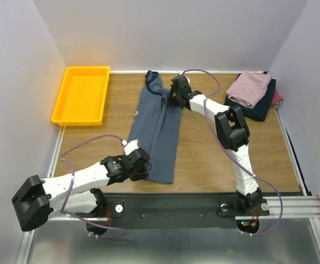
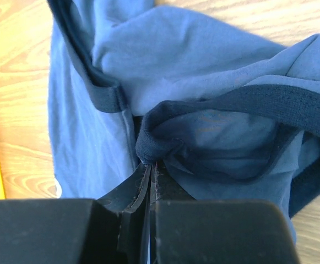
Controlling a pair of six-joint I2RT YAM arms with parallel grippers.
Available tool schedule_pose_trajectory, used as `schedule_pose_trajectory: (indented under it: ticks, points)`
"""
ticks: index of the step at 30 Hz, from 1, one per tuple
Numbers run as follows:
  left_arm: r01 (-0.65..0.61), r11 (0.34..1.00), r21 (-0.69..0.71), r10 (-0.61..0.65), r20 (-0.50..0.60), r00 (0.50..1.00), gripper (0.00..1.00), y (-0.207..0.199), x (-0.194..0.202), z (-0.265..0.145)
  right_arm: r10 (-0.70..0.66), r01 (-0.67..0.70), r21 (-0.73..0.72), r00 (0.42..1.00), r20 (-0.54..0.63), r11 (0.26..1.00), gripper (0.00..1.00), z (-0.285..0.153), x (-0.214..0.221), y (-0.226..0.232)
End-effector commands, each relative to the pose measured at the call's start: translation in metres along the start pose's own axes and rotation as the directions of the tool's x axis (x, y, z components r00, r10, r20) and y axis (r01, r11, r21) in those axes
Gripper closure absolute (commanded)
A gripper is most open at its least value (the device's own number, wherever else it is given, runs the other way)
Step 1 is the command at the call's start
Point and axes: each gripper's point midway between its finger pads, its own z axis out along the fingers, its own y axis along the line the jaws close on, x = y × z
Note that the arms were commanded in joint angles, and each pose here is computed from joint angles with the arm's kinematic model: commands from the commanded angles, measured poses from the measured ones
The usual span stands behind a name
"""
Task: Fold and stack the tank tops
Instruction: Fold the tank top
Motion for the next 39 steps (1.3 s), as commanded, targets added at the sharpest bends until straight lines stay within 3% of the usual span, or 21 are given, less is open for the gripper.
schedule_pose_trajectory:
  ticks: [1,6,7,13,15,16,19,25,30,31,34,39]
  points:
    - [0.007,0.992,-0.127,-0.002,0.039,0.999,1.00,0.025,-0.005,0.003,0.012,-0.010,-0.031,0.999,0.053,0.999,0.96,0.007,-0.014,0.015]
    - [0.021,0.988,-0.154,-0.010,0.072,0.997,1.00,0.028,-0.012,0.003,0.003,-0.002,-0.031,0.999,0.049,1.000,0.79,0.006,-0.013,0.014]
    - [0.022,0.987,-0.159,-0.010,0.075,0.997,0.99,0.028,-0.013,0.002,-0.001,0.003,-0.037,0.999,0.051,0.999,0.71,0.004,-0.015,0.016]
    - [0.026,0.991,-0.131,-0.008,0.133,0.991,0.65,0.016,-0.031,-0.014,-0.035,0.043,-0.105,0.996,0.078,0.994,0.36,-0.014,-0.035,0.039]
    - [0.023,0.993,-0.120,-0.003,0.166,0.986,0.61,0.009,-0.043,-0.027,-0.045,0.058,-0.131,0.994,0.101,0.990,0.25,-0.025,-0.046,0.051]
    - [0.026,0.994,-0.110,-0.003,0.204,0.979,0.57,0.006,-0.052,-0.035,-0.058,0.073,-0.137,0.992,0.110,0.988,0.22,-0.028,-0.049,0.055]
    - [0.014,0.996,-0.084,0.008,0.259,0.966,0.57,-0.008,-0.071,-0.055,-0.073,0.096,-0.153,0.986,0.152,0.984,0.16,-0.047,-0.067,0.065]
    - [-0.151,0.987,0.055,0.132,0.255,0.958,0.63,-0.072,-0.087,-0.054,-0.093,0.116,-0.103,0.973,0.213,0.988,0.15,-0.073,-0.091,0.052]
    - [-0.266,0.963,0.049,0.248,0.226,0.942,0.73,-0.117,-0.083,-0.015,-0.073,0.070,0.024,0.973,0.220,0.997,0.18,-0.083,-0.106,-0.016]
    - [-0.272,0.962,0.033,0.259,0.217,0.941,0.79,-0.120,-0.083,-0.004,-0.070,0.063,0.039,0.974,0.217,0.997,0.21,-0.085,-0.107,-0.025]
    - [-0.275,0.961,-0.003,0.269,0.219,0.938,0.85,-0.125,-0.085,0.018,-0.055,0.042,0.081,0.984,0.168,0.996,0.46,-0.082,-0.092,-0.058]
    - [-0.220,0.967,-0.128,0.241,0.182,0.953,0.92,-0.103,-0.076,0.053,-0.068,0.061,0.109,0.996,0.065,0.992,0.50,-0.062,-0.053,-0.084]
